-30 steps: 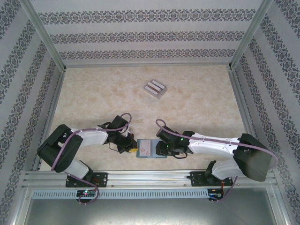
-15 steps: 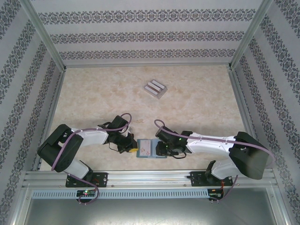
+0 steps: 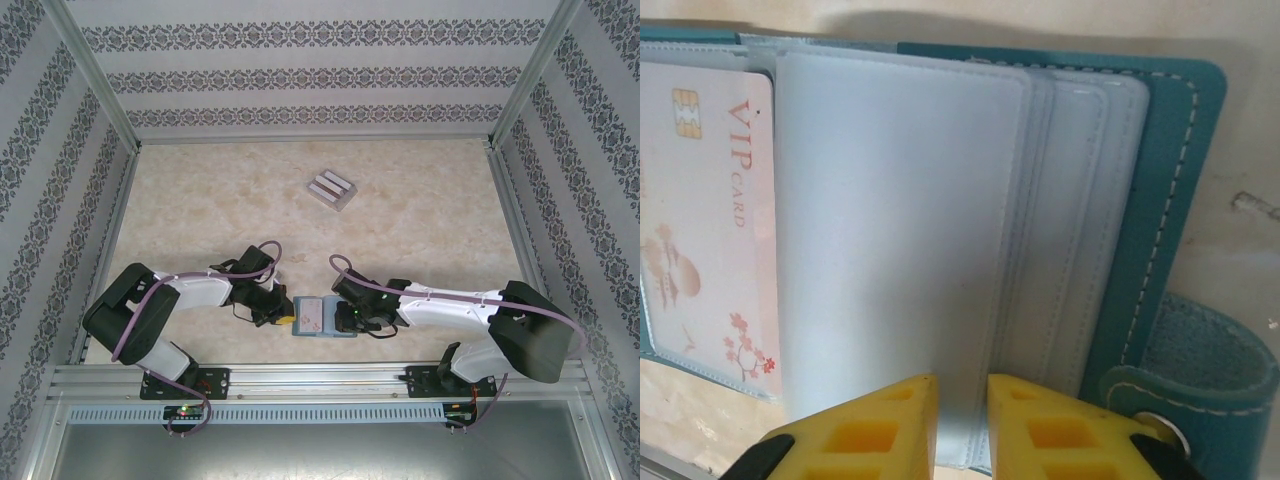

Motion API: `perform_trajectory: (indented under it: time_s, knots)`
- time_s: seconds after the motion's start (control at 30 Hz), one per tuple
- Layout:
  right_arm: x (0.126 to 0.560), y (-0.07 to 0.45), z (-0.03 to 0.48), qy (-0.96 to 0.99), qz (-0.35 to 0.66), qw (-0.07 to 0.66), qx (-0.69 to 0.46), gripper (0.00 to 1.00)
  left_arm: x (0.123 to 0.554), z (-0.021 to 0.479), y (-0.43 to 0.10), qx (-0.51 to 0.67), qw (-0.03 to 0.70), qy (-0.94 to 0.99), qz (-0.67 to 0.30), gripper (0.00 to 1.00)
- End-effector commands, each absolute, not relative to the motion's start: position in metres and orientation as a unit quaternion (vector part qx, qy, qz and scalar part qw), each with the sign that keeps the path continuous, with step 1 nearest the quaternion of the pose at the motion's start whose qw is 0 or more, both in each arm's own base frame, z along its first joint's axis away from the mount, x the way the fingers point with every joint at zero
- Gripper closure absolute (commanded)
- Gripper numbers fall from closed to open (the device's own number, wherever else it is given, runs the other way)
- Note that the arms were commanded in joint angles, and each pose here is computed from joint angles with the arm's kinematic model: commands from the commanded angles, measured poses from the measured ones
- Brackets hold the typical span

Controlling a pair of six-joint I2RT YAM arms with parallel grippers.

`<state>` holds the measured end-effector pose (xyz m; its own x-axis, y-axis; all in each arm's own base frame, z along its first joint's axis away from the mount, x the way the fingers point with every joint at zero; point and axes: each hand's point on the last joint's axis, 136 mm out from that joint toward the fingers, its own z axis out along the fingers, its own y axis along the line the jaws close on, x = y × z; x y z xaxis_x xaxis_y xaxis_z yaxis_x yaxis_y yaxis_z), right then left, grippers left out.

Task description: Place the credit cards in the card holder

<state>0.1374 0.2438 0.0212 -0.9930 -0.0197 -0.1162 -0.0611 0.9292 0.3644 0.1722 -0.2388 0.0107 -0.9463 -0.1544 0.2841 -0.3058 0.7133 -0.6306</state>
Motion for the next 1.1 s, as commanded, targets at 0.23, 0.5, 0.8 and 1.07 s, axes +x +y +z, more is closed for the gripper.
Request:
perform_trajectory:
  time_s: [0.23, 0.5, 0.8, 1.07]
  knots:
    - [0.149, 0.258, 0.031, 0.973, 0.215, 0.074, -0.024, 0.78, 0.171, -0.025, -0.228, 0.137, 0.094, -0.939, 0.302, 1.0]
    - [0.154, 0.269, 0.035, 0.968, 0.236, 0.08, -0.027, 0.72, 0.172, -0.024, -0.229, 0.136, 0.093, -0.939, 0.303, 1.0]
    - [0.154, 0.273, 0.035, 0.965, 0.248, 0.08, -0.026, 0.65, 0.172, -0.024, -0.228, 0.136, 0.093, -0.939, 0.301, 1.0]
    - [0.155, 0.279, 0.038, 0.96, 0.266, 0.084, -0.028, 0.64, 0.172, -0.024, -0.229, 0.135, 0.094, -0.94, 0.3, 1.0]
